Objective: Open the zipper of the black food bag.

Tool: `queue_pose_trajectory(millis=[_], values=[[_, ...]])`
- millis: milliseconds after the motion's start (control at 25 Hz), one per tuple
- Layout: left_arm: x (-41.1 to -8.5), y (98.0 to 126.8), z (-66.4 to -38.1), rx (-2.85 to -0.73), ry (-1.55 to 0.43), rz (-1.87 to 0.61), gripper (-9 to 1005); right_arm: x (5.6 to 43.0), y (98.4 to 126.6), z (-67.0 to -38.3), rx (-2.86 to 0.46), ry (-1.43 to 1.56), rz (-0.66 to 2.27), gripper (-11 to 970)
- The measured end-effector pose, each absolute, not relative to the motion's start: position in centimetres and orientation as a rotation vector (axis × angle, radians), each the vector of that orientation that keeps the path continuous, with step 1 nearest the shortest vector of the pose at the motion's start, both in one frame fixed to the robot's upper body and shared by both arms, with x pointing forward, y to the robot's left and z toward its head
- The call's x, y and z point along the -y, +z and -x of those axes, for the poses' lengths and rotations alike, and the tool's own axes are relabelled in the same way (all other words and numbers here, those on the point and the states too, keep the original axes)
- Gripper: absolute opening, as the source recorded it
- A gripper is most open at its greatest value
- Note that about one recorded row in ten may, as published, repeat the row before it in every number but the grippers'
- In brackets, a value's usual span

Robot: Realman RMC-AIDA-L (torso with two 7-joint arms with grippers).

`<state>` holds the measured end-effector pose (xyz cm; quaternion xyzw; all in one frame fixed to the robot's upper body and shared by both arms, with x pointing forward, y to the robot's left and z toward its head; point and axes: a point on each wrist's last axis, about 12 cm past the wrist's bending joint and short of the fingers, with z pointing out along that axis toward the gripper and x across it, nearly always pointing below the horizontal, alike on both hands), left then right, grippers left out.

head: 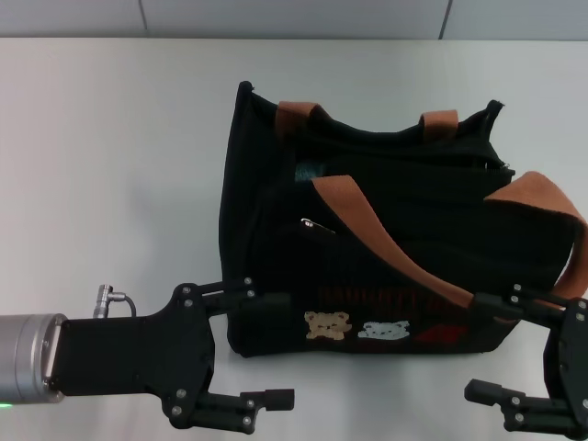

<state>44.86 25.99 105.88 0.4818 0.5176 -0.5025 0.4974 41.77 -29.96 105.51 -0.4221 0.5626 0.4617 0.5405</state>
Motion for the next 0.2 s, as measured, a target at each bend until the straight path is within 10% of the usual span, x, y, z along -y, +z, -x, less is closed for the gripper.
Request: queue_pose_trajectory(millis=[200], values=[[-25.85, 105.82, -44.84, -1.239, -1.208, -1.166, 827, 30.04, 105.37, -41.80, -1.348, 1.081, 0.995, 786]])
